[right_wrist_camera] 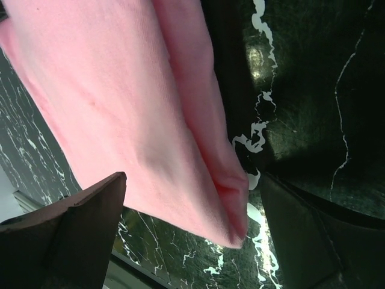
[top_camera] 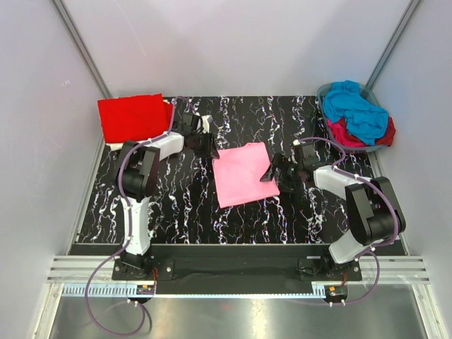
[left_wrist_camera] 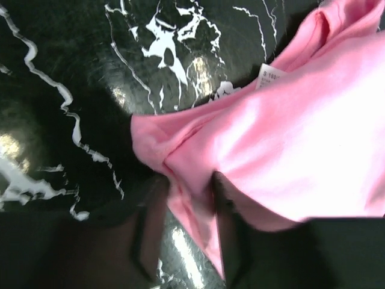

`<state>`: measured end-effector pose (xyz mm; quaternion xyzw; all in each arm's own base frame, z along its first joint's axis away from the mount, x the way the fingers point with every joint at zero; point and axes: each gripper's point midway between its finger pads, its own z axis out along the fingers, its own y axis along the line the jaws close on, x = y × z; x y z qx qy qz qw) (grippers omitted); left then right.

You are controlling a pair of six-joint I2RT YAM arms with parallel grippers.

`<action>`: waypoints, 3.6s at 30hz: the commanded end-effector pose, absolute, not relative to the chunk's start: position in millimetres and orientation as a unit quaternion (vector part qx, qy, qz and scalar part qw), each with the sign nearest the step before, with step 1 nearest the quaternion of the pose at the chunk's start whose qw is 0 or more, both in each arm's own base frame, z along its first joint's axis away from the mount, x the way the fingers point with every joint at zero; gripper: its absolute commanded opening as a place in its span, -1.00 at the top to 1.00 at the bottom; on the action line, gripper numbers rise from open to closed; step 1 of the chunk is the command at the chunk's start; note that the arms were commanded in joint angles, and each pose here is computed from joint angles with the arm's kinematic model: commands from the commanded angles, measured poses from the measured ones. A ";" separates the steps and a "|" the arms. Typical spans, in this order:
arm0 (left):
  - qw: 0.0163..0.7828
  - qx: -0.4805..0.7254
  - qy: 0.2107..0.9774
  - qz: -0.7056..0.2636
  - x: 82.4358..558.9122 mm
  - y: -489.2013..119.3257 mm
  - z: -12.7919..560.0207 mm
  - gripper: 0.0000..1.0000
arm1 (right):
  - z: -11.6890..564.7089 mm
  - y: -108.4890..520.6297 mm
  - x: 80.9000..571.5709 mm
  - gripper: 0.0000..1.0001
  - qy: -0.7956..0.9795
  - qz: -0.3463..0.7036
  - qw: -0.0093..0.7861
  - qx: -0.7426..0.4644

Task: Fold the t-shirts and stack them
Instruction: Fold the tshirt, then neatly place the folded tshirt to the corner

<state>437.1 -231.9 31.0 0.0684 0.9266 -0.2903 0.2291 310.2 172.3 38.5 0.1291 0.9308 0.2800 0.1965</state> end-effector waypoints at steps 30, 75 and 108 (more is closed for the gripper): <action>0.312 0.099 0.927 -0.183 471.3 -150.2 210.5 1.00 | 53.7 165.8 316.9 -0.99 0.905 0.331 0.233 0.134; 0.594 0.028 0.800 -0.083 489.5 -24.2 425.7 1.00 | 48.0 166.1 319.0 -0.99 0.894 0.369 0.214 0.137; 0.623 -0.072 0.776 -0.068 595.2 86.1 380.7 0.97 | 45.5 166.9 318.5 -0.99 0.895 0.370 0.205 0.139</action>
